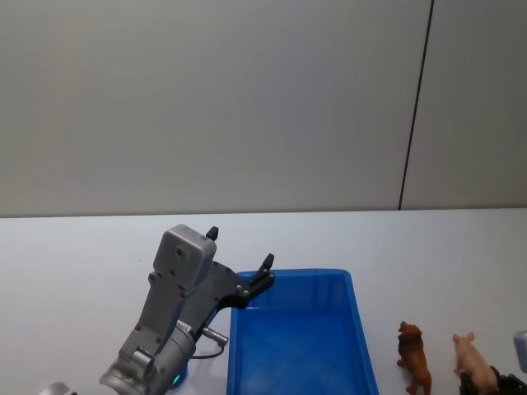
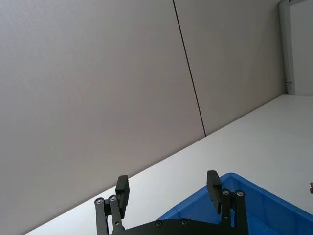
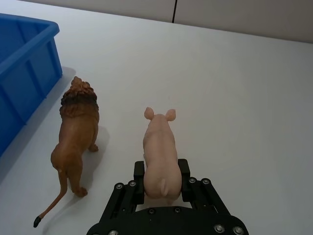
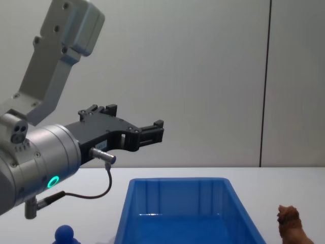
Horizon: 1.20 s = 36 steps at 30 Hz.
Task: Pick up the two dolls from the table and place them into the box.
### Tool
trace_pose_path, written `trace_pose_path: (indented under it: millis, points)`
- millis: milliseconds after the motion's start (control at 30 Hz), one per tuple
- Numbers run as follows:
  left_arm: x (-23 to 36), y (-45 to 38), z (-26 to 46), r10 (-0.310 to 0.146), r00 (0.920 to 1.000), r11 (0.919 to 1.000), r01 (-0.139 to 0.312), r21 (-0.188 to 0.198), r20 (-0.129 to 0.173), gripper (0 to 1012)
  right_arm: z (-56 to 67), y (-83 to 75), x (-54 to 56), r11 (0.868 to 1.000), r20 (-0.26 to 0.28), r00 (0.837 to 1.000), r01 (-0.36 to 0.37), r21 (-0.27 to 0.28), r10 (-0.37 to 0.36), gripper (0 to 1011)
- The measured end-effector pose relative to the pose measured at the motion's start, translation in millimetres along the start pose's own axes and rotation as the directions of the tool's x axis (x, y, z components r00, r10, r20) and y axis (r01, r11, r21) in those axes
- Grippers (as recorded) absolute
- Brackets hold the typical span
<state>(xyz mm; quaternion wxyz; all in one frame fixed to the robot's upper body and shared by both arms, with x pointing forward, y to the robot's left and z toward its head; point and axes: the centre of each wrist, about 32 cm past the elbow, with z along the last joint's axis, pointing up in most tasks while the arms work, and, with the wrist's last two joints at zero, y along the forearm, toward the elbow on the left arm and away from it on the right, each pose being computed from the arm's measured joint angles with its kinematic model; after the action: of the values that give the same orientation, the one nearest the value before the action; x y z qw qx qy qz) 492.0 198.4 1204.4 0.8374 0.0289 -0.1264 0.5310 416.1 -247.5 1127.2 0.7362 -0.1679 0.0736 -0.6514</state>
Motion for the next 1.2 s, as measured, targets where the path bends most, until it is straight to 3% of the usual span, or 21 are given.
trace_pose_path:
  millis: [300, 567, 933, 1200]
  points:
    - [0.0, 0.0, 0.0, 0.000, 1.0000, 1.0000, 0.000, 0.000, 0.000, 1001, 4.6, -1.6, -1.7, 0.998, 0.024, 1.000, -0.002, 0.056, 0.001, 384]
    - [0.0, 0.0, 0.0, 0.000, 1.0000, 1.0000, 0.000, 0.000, 0.000, 1001, 18.3, -5.1, -3.9, 0.990, 0.048, 0.999, -0.023, 0.141, 0.016, 383]
    - [0.0, 0.0, 0.0, 0.000, 1.0000, 1.0000, 0.000, 0.000, 0.000, 1001, 40.8, -0.5, -17.9, 0.967, 0.063, 0.992, -0.124, 0.224, 0.112, 383]
    - [0.0, 0.0, 0.0, 0.000, 1.0000, 1.0000, 0.000, 0.000, 0.000, 1001, 54.9, 8.4, -36.8, 0.941, 0.073, 0.974, -0.226, 0.253, 0.214, 383]
